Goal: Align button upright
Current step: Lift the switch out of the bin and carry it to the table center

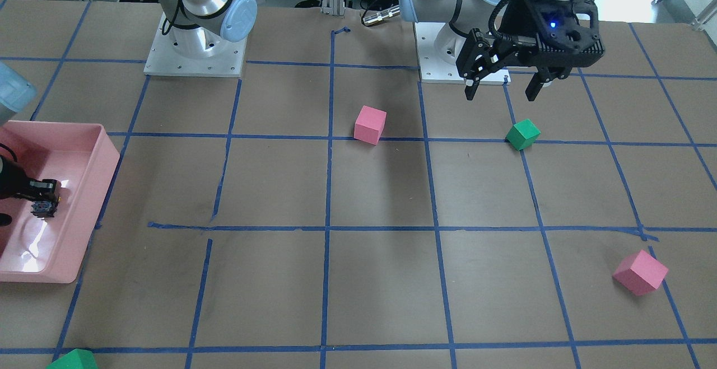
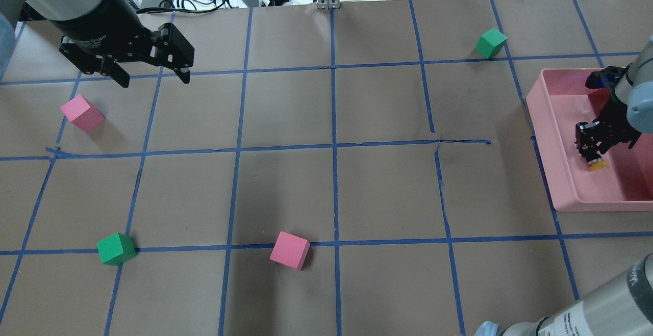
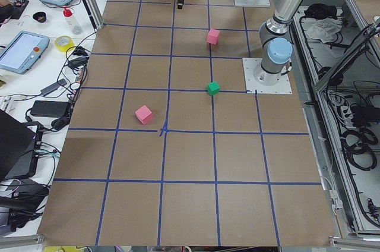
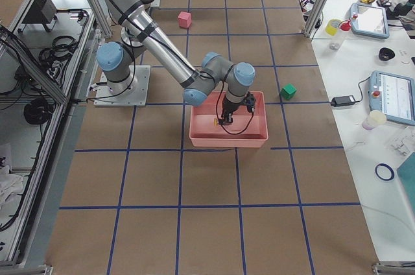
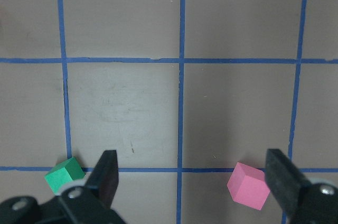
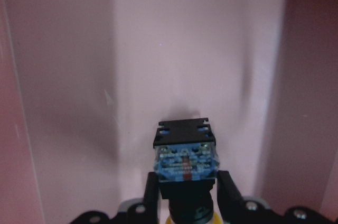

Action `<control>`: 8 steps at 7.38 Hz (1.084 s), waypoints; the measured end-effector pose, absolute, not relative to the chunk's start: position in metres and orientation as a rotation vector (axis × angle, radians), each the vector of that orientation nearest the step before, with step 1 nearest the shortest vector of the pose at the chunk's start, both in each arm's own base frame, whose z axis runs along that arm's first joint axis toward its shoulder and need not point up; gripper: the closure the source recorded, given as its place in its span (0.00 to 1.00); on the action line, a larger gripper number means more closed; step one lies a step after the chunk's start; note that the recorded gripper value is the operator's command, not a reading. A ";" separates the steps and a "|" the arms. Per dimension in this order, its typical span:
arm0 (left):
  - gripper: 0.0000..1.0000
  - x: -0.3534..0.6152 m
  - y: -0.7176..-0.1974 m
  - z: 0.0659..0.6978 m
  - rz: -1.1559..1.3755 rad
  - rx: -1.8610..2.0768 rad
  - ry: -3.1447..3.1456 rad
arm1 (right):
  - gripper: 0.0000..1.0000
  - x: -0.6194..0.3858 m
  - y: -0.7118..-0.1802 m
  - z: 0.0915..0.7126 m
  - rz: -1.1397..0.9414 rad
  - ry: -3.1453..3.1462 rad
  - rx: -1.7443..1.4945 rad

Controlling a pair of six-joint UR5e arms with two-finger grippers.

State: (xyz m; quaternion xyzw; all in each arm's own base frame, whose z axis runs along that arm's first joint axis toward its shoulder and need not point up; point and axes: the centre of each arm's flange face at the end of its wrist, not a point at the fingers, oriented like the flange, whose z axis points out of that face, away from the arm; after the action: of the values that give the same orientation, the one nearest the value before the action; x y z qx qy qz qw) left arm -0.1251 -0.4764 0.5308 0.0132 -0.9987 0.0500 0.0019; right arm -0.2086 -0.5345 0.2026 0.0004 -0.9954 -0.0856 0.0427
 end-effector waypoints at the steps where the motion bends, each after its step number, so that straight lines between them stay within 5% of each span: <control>1: 0.00 -0.125 -0.476 0.531 0.157 0.042 -3.134 | 1.00 -0.208 -0.533 0.217 -0.258 -3.045 0.000; 8: 0.00 -0.125 -0.476 0.531 0.157 0.042 -3.135 | 1.00 -0.102 -0.562 0.403 -0.233 -3.051 0.048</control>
State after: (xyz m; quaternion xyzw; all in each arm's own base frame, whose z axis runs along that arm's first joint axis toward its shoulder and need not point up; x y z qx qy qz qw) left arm -0.1248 -0.4764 0.5310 0.0134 -0.9987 0.0501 0.0011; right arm -0.1022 -0.5620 0.4026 0.0156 -0.9962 -0.0761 0.0406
